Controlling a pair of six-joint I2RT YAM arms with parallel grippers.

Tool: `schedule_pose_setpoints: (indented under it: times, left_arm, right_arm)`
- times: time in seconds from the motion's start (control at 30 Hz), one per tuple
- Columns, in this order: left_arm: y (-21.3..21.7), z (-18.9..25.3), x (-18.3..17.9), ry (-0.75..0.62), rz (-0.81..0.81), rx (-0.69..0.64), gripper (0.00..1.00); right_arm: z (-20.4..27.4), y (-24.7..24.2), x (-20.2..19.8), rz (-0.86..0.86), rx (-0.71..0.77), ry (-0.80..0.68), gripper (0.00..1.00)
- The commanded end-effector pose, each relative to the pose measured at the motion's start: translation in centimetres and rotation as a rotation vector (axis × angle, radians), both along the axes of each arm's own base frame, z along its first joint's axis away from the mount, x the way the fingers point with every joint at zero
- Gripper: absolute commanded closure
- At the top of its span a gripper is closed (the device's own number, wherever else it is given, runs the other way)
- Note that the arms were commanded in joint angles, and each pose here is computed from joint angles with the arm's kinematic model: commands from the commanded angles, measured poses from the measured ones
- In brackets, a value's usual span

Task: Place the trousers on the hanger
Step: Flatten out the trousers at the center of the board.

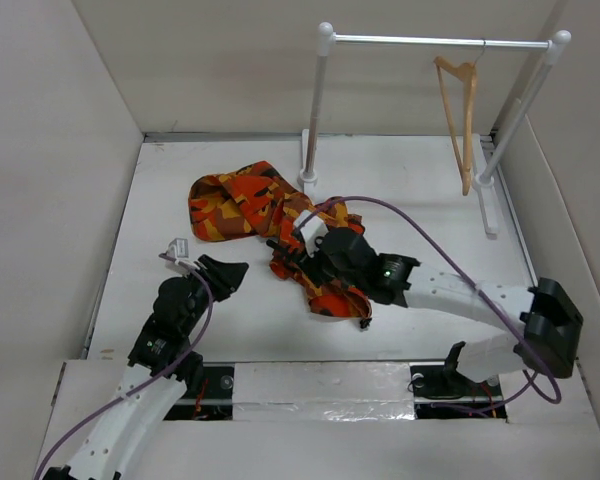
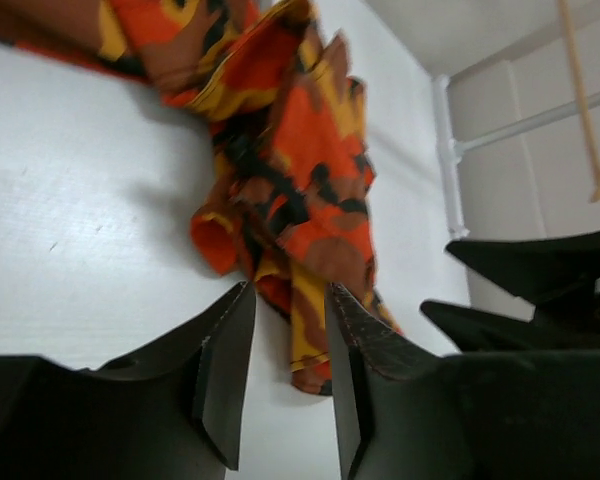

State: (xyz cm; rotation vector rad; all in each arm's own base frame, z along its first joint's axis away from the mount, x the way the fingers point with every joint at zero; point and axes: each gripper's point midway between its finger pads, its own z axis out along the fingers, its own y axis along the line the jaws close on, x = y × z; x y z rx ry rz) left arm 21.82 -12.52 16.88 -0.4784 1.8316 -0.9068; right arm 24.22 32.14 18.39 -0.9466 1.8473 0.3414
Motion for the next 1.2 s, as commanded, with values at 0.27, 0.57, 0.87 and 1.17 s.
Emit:
schedule_pose_setpoints:
  times: [0.27, 0.57, 0.87, 1.17]
  left_arm:
    - [-0.3, -5.7, 0.8, 0.122, 0.035, -0.012, 0.65]
    - [-0.4, -7.4, 0.6, 0.124, 0.027, -0.031, 0.63]
    - [-1.8, -8.7, 1.5, 0.156, -0.030, -0.010, 0.58]
    - [-4.6, -8.0, 3.4, 0.126, -0.154, -0.002, 0.50]
  right_arm:
    - [-2.3, 7.7, 5.5, -0.055, -0.105, -0.061, 0.34]
    - [-5.7, 9.3, 7.9, -0.138, -0.169, -0.061, 0.40]
    - [-4.7, 6.3, 9.1, -0.290, -0.127, -0.086, 1.00]
    - [4.5, -4.3, 8.0, -0.458, 0.118, -0.143, 1.00]
